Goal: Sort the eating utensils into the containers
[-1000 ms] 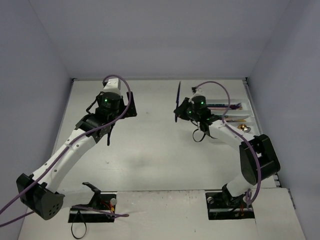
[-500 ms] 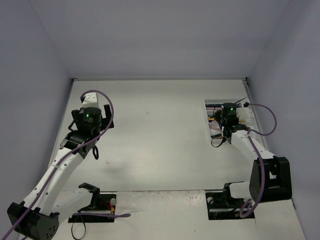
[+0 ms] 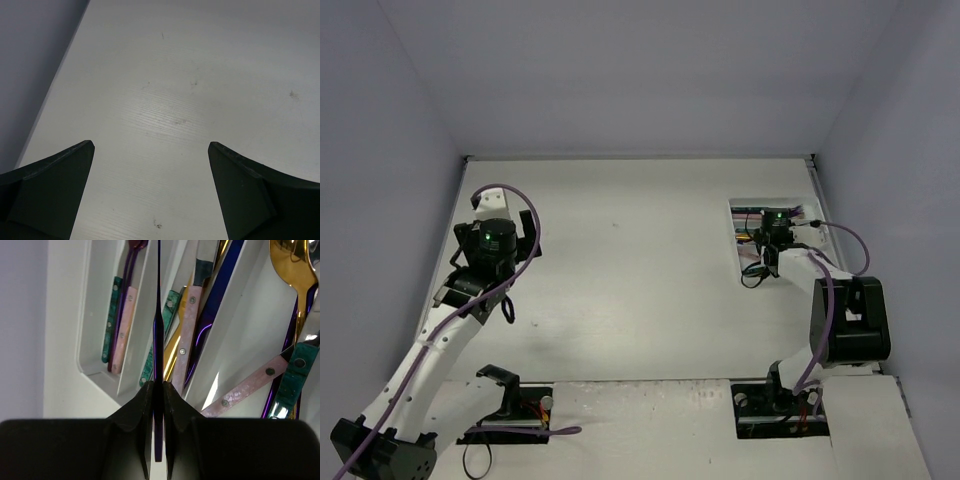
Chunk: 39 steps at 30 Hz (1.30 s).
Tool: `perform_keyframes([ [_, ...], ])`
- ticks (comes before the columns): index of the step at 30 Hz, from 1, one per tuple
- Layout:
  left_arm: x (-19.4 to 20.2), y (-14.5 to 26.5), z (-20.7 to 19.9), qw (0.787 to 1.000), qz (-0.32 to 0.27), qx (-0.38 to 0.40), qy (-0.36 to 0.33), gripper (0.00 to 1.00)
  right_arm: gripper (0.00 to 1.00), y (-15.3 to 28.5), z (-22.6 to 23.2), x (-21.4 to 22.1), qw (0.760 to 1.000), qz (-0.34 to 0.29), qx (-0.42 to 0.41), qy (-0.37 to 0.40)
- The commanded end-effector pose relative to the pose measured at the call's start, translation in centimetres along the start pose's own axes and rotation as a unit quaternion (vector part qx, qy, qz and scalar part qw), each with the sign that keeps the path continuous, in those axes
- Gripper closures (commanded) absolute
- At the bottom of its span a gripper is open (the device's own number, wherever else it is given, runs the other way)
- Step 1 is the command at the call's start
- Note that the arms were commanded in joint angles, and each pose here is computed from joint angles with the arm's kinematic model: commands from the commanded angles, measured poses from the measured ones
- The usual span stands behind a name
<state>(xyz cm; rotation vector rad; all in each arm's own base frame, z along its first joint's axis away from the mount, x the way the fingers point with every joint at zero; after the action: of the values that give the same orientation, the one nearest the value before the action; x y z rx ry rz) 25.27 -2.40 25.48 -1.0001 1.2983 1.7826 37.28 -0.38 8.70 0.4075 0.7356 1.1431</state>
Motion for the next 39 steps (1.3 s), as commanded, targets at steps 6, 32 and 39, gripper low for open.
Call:
perform_keyframes([
  [6,-1.4,0.2,0.6,0.999,-0.029,-0.011,0.024,0.03,1.0,-1.8,4.0,-0.4,0.997,-0.03,-0.031,-0.07],
  [32,-1.3,0.2,0.5,0.999,-0.029,-0.006,0.026,0.03,0.35,5.0,9.4,-2.6,0.985,-0.015,-0.147,0.088],
  [39,-1.5,0.1,0.3,0.999,-0.033,0.003,0.018,0.03,0.19,12.2,10.2,-5.8,0.936,-0.034,-0.224,0.267],
])
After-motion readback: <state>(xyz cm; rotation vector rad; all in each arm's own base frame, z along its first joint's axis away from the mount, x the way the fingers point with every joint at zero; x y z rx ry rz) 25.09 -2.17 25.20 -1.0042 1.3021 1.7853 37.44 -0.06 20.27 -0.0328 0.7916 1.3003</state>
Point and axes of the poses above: each gripper's point midway between its finger pads, its own y axis back along the fingers, its own z axis along the line the jaws close on, x = y × z, the point moved 4 cm from there along y, back along the fingers, and after that the axes turned 12 degrees about -y, right-handed, at the moved point
